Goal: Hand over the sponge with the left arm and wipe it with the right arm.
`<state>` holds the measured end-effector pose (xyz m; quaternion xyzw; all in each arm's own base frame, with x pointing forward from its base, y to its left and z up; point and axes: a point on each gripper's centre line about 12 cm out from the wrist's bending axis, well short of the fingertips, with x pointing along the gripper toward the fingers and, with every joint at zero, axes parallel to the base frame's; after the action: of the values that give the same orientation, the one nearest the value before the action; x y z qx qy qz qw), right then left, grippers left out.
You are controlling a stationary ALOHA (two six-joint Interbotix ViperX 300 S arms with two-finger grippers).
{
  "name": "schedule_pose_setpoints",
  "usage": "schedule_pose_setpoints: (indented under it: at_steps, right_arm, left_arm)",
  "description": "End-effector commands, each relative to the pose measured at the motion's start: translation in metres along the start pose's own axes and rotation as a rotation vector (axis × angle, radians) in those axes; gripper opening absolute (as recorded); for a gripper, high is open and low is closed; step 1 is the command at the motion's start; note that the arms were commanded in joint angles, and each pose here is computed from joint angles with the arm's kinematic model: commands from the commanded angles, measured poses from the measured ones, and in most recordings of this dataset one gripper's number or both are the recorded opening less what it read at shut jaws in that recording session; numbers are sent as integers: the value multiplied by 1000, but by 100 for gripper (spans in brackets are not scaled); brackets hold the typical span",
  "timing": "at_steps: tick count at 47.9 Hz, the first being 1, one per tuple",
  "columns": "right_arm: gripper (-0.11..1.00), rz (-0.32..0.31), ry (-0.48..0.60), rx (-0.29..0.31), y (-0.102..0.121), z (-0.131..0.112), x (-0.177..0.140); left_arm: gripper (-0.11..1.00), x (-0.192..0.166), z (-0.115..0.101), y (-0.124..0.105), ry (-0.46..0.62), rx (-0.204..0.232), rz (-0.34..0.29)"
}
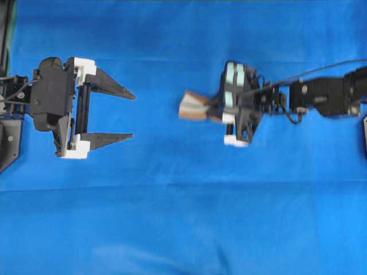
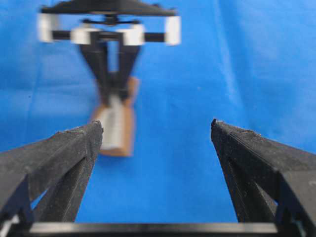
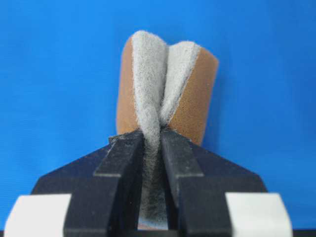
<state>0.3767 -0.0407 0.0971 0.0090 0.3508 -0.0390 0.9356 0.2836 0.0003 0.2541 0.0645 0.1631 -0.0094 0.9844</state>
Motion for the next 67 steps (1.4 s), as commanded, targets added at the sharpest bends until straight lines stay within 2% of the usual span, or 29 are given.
schedule_pose_setpoints:
  at_steps: [1, 6, 10, 14, 22, 31, 48, 52, 67]
  right_arm:
    - [16, 64, -28, -18, 33, 8, -5]
    - [16, 125, -33, -33, 64, 10, -7]
    - [16, 154, -32, -38, 78, 10, -8]
    - [17, 167, -31, -36, 85, 9, -9]
    - [17, 161, -20, -30, 82, 8, -9]
    - [16, 118, -23, -20, 60, 10, -6]
    - [16, -52, -30, 9, -28, 12, -5]
    - [16, -66, -32, 5, -35, 13, -5]
    - [16, -64, -35, -3, -34, 14, -5]
  left_arm:
    - [90, 0, 5, 0, -20, -1, 1]
    - [90, -1, 6, 0, -23, 2, 2]
    - [90, -1, 6, 0, -24, 0, 2]
    - [90, -1, 6, 0, -23, 2, 2]
    - [90, 0, 6, 0, -21, 0, 2]
    - [90, 0, 6, 0, -21, -1, 2]
    - [90, -1, 6, 0, -26, -1, 2]
    - [90, 0, 5, 0, -21, -1, 2]
    - [90, 0, 6, 0, -23, 0, 2]
